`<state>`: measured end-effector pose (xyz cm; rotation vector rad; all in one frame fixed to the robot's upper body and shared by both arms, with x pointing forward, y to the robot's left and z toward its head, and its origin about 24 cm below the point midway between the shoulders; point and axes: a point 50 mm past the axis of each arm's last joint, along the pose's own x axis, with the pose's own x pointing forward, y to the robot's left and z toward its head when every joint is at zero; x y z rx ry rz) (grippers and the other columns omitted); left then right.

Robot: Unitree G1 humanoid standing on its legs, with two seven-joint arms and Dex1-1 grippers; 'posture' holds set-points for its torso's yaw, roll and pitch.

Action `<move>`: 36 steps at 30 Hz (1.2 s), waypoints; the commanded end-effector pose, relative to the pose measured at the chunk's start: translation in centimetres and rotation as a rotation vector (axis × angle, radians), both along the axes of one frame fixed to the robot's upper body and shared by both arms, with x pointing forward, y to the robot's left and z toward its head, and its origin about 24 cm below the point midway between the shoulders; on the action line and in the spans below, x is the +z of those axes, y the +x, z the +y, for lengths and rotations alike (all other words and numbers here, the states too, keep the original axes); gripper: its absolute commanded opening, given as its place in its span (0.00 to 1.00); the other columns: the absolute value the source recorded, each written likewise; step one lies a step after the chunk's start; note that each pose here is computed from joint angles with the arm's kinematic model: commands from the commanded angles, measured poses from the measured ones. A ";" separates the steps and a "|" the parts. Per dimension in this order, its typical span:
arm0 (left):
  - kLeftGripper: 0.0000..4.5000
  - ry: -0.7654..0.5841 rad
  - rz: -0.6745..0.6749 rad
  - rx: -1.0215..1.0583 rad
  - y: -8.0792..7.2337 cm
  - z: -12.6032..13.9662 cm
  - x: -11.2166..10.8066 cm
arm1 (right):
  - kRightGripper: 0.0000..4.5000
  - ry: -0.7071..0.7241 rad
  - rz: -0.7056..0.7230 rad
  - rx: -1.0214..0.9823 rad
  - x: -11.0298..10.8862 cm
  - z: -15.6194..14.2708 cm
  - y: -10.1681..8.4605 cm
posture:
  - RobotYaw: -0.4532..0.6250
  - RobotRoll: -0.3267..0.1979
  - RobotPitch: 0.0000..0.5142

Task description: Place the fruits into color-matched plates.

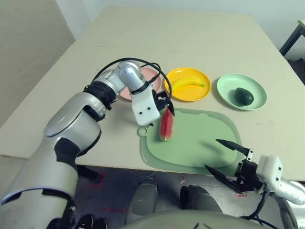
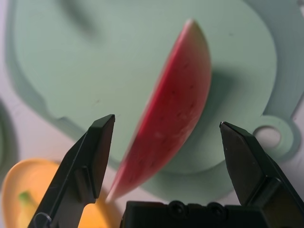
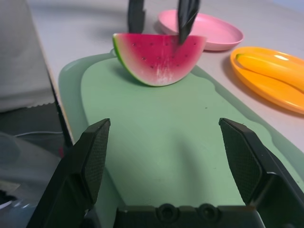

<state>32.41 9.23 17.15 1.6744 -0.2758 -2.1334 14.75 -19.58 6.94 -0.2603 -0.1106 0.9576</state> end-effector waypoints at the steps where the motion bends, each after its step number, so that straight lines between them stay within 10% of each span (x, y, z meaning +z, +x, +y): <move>1: 1.00 0.061 0.028 -0.039 -0.4 -0.4 -1.9 | 1.00 -0.053 0.006 0.018 -0.1 0.3 -0.6 | 0.50 0.62 0.20; 5: 1.00 0.102 0.045 -0.032 -0.5 -0.7 -3.2 | 1.00 -0.030 -0.016 -0.019 0.9 0.7 -0.6 | 0.49 0.62 0.21; 14: 0.46 0.120 0.052 0.040 0.2 -0.8 -3.3 | 1.00 -0.032 -0.002 -0.037 1.1 0.6 -0.6 | 0.48 0.62 0.22; 21: 0.46 0.130 0.054 0.075 0.4 0.1 -2.9 | 1.00 -0.020 -0.005 -0.025 1.1 0.8 -0.2 | 0.49 0.62 0.21; 29: 0.46 0.048 -0.013 0.214 2.0 1.3 2.4 | 1.00 0.068 -0.001 -0.038 1.8 1.6 -0.2 | 0.51 0.62 0.18; 36: 0.46 0.026 -0.112 0.513 3.9 6.3 5.0 | 1.00 0.291 0.043 -0.118 3.7 4.2 -1.0 | 0.51 0.62 0.18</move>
